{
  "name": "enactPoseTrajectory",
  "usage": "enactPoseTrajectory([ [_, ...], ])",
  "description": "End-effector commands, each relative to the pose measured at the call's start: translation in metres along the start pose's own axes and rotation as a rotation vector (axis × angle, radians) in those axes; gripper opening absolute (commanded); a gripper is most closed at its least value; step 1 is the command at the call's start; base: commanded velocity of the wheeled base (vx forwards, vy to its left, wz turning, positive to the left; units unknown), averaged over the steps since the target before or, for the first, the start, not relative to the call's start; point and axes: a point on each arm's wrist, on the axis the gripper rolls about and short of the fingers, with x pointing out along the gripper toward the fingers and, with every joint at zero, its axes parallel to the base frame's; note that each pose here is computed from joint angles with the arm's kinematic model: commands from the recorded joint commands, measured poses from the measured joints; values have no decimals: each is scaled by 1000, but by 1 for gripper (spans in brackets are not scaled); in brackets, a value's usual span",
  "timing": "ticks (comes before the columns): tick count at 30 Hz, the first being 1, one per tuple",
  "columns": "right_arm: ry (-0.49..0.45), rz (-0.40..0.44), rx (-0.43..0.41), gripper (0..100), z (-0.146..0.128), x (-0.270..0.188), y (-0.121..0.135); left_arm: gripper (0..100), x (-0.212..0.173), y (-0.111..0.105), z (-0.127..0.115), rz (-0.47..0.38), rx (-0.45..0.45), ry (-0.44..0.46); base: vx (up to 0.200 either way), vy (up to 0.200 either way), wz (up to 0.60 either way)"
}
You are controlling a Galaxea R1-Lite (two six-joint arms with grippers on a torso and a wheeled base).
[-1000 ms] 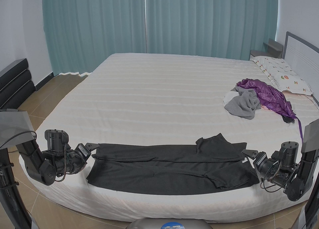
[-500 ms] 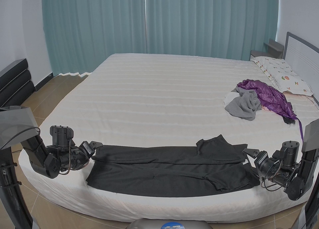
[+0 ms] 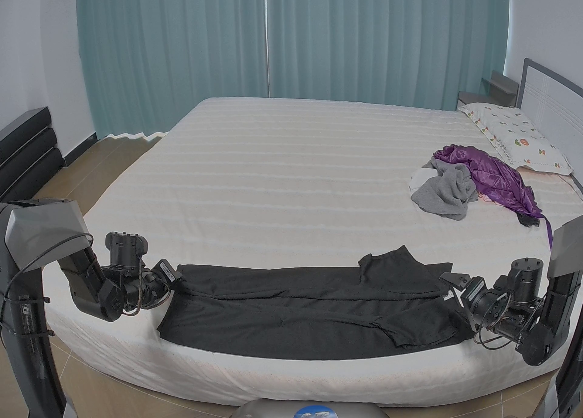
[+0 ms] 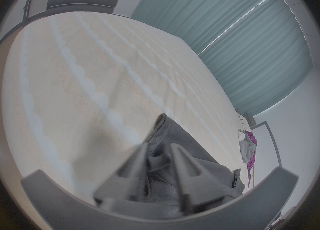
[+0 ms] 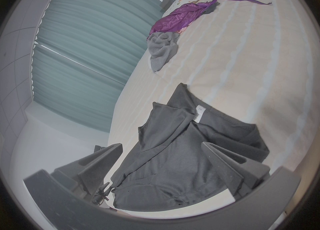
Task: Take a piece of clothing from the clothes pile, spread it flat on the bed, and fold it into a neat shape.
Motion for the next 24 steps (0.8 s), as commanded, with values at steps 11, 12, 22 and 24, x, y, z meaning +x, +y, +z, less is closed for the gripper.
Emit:
enactPoseTrajectory([
  [11,65,-22,-25,100,-2,60,21,0,-10,-16,16,-44,-6,-75,0,0,0],
  [12,72,-35,-23,100,-2,64,21,0,-11,-17,15,-47,-4,-74,0,0,0],
  [22,62,-120,-11,100,11,96,25,0,-9,-18,16,-51,-4,-76,0,0,0],
  [24,68,-135,-9,100,10,100,24,0,-10,-18,16,-51,-4,-78,0,0,0],
])
